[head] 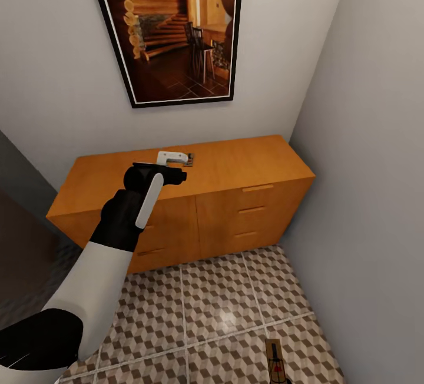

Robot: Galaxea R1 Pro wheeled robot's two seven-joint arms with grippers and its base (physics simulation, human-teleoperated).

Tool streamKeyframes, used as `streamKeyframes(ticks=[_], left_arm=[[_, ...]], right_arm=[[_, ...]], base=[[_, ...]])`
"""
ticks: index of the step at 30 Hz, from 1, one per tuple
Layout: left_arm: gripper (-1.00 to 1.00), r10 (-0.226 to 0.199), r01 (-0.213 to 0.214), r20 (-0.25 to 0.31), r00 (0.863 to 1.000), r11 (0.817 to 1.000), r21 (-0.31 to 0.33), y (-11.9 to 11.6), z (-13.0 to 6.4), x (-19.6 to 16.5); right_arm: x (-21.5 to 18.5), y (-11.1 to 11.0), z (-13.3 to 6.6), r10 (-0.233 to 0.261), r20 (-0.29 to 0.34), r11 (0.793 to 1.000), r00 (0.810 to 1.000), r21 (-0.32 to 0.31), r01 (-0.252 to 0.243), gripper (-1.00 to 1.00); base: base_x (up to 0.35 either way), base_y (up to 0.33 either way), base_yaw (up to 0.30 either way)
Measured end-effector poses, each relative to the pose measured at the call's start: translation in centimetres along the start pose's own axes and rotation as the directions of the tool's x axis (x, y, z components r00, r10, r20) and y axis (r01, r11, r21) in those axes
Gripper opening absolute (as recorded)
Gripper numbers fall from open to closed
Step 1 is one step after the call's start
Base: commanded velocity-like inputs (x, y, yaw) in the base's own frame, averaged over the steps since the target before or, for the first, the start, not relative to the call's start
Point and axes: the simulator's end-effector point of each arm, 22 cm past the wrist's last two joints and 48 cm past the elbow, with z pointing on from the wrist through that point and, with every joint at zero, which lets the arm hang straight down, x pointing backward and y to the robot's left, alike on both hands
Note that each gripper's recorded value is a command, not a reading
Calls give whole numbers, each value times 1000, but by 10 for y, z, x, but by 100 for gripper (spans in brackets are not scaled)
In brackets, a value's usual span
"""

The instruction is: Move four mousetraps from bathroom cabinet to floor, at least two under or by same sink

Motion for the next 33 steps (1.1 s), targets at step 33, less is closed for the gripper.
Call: streamKeyframes(ticks=[33], left_arm=[[100, 0, 0, -2, 1000, 1000, 0, 0, 0, 1]], right_arm=[[0, 1, 0, 2, 0, 1000, 1000, 0, -2, -100]], base=[[90, 0, 0]])
